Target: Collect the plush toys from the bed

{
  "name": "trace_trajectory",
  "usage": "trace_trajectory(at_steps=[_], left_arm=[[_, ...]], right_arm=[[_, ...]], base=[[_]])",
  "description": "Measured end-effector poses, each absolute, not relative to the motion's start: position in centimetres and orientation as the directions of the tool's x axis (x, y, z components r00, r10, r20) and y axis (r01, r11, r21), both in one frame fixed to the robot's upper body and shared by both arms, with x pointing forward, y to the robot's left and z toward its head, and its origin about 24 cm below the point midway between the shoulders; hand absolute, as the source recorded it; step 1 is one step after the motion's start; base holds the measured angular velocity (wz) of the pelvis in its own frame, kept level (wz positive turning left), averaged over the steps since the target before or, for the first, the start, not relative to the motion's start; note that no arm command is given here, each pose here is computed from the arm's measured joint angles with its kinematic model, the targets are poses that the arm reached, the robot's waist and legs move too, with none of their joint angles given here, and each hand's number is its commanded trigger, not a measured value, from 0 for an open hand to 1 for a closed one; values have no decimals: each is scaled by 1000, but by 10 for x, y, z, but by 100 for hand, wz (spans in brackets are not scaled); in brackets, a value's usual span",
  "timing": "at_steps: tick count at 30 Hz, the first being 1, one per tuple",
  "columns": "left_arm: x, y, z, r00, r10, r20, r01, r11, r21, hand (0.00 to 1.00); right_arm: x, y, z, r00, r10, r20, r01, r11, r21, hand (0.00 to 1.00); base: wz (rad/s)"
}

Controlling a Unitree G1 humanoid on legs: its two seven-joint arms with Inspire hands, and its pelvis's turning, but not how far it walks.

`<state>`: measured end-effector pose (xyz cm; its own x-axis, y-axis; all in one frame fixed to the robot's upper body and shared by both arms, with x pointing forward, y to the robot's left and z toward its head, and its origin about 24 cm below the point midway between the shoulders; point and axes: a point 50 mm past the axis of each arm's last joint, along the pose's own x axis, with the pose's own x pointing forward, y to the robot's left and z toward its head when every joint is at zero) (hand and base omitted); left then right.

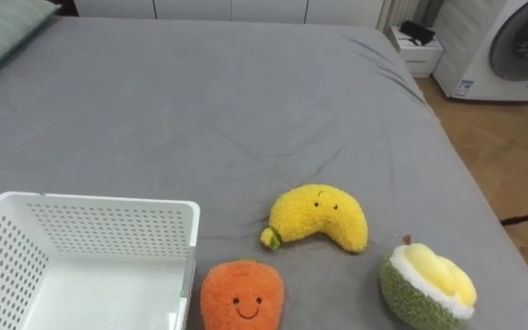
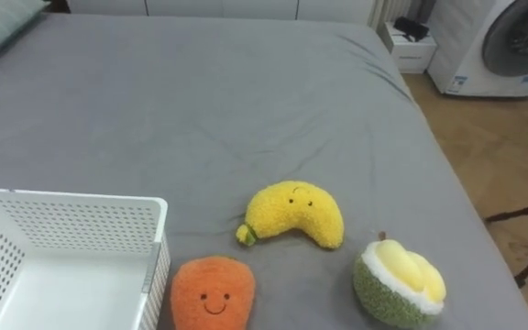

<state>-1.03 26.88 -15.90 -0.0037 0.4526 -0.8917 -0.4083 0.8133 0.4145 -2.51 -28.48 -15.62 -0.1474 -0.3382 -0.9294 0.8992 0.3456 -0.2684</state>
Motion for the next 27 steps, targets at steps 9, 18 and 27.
trace_trajectory(at_steps=[9, 18, 27], left_arm=[[-5, 269, -158, 41, 458, -888, -358, 836, 415, 0], [1, 270, -157, 66, 466, -883, -349, 839, 417, 0], [7, 267, -157, 102, 461, -882, -308, 857, 413, 0]], right_arm=[[39, -316, -136, 14, -565, -825, 877, 404, -261, 0], [118, -325, -80, 367, -736, -569, 785, 573, -235, 0], [154, -306, -53, 559, -700, -444, 694, 688, -212, 0]], base=[[-5], [0], [-1]])
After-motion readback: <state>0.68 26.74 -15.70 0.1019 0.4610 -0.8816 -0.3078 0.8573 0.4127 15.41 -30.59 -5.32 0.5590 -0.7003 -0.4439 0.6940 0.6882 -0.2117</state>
